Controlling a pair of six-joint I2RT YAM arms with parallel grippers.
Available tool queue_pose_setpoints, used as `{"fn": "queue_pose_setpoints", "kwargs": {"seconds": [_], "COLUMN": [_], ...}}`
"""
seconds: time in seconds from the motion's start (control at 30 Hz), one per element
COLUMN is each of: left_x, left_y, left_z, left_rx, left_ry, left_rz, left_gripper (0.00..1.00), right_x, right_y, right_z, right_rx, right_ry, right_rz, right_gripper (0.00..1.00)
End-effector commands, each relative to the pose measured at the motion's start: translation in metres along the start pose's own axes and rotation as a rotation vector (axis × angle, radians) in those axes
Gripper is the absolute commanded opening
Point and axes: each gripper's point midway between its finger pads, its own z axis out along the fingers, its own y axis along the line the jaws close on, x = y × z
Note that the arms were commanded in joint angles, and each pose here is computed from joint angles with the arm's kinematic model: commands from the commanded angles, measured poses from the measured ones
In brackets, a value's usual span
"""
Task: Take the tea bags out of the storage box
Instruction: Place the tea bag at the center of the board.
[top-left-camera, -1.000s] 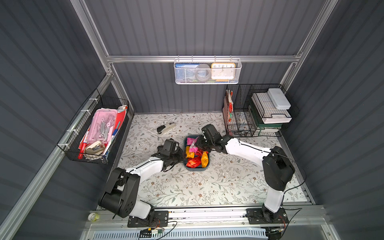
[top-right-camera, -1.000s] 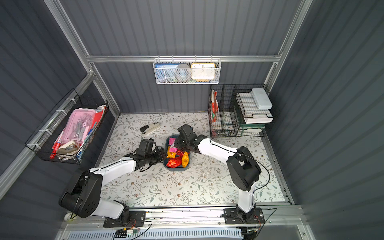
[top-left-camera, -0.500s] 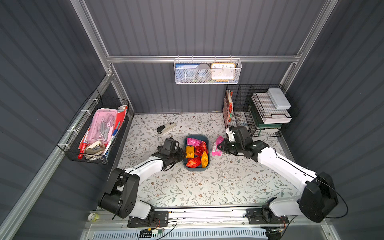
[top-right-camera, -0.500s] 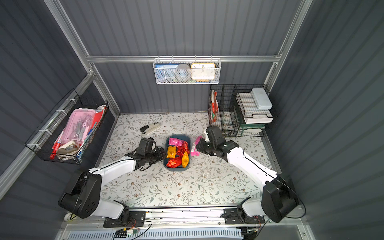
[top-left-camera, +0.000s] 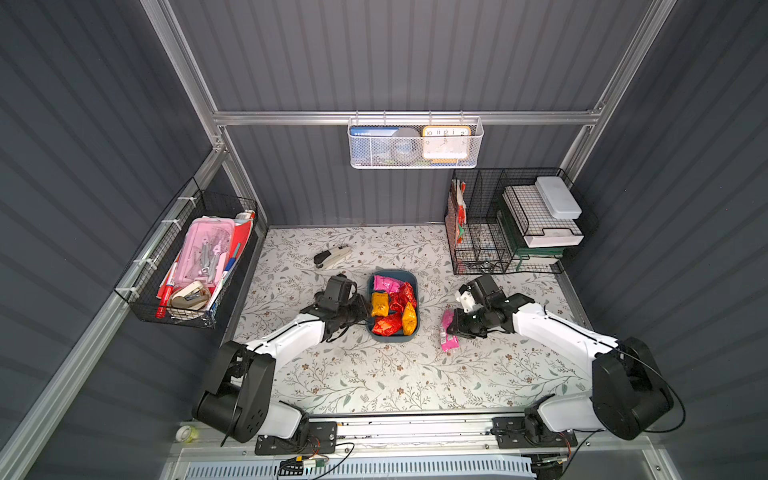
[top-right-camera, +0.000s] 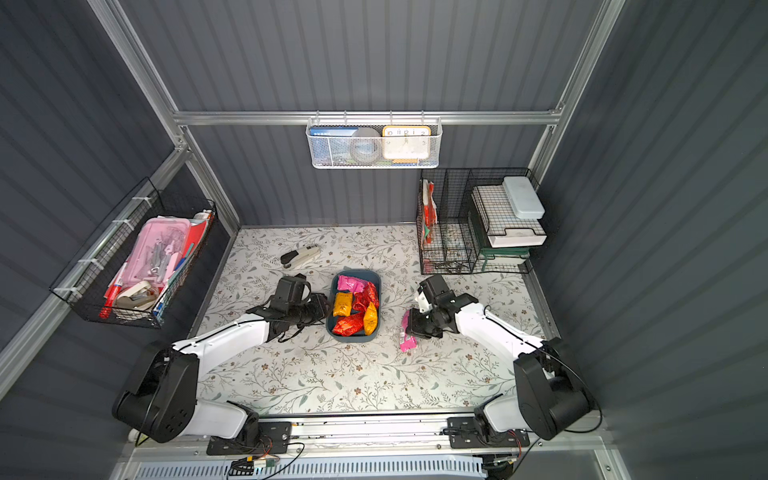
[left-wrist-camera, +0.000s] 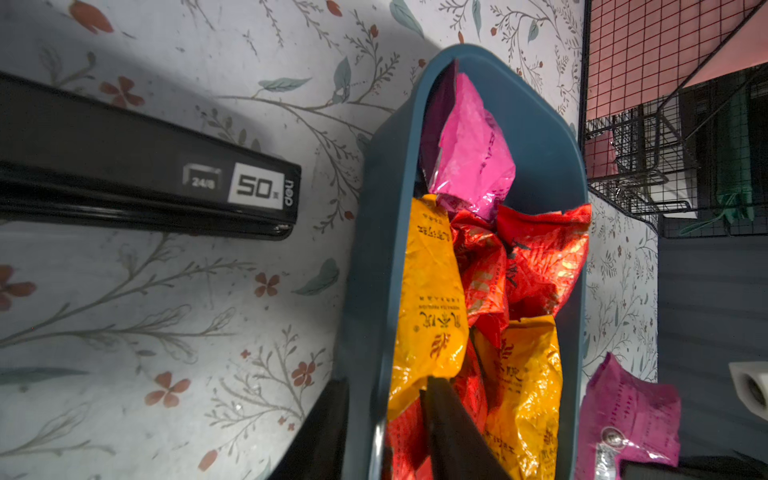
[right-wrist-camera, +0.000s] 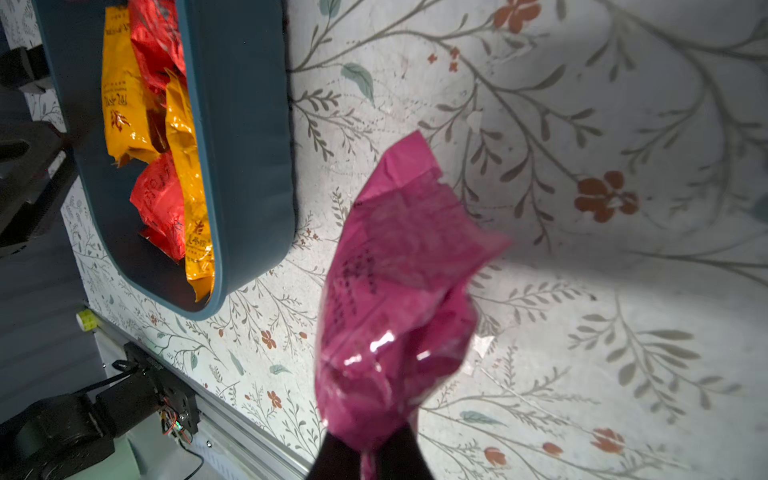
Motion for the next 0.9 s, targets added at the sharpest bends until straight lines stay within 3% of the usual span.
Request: {"fn": "queue_pose_setpoints", "kwargs": {"seconds": [0.0, 0.23, 0.5, 0.73, 0.87], "left_x": [-0.003, -0.005, -0.012, -0.014, -0.017], "left_y": [-0.001, -0.002, -0.003, -0.005, -0.006], "left_z": [-0.008, -0.009, -0.014, -0.016, -0.015], "left_rx": [-0.008, -0.006, -0.017, -0.019, -0.016], "left_ry": [-0.016, -0.024, -0.05, -0.051, -0.058], "left_rz": [-0.004, -0.018, -0.011, -0.003, -0.009], "left_gripper": [0.37, 0.37, 0.37, 0.38, 0.37], "right_x": [-0.001, -0.007, 0.002, -0.011, -0.025], "right_y": [0.008, 0.006, -0.025, -0.045, -0.013], "right_z": [0.013, 0.033, 0.034, -0.008, -0.03], "right_rx": [-0.062, -0.08, 0.061, 0.264, 0.236], "right_ry": [0.031, 0.035, 0.022, -0.101, -0.184], "right_rz": [-0.029, -0.006, 0.015, 0.039, 0.01], "right_gripper": [0.07, 0.09, 0.41, 0.47, 0.47]}}
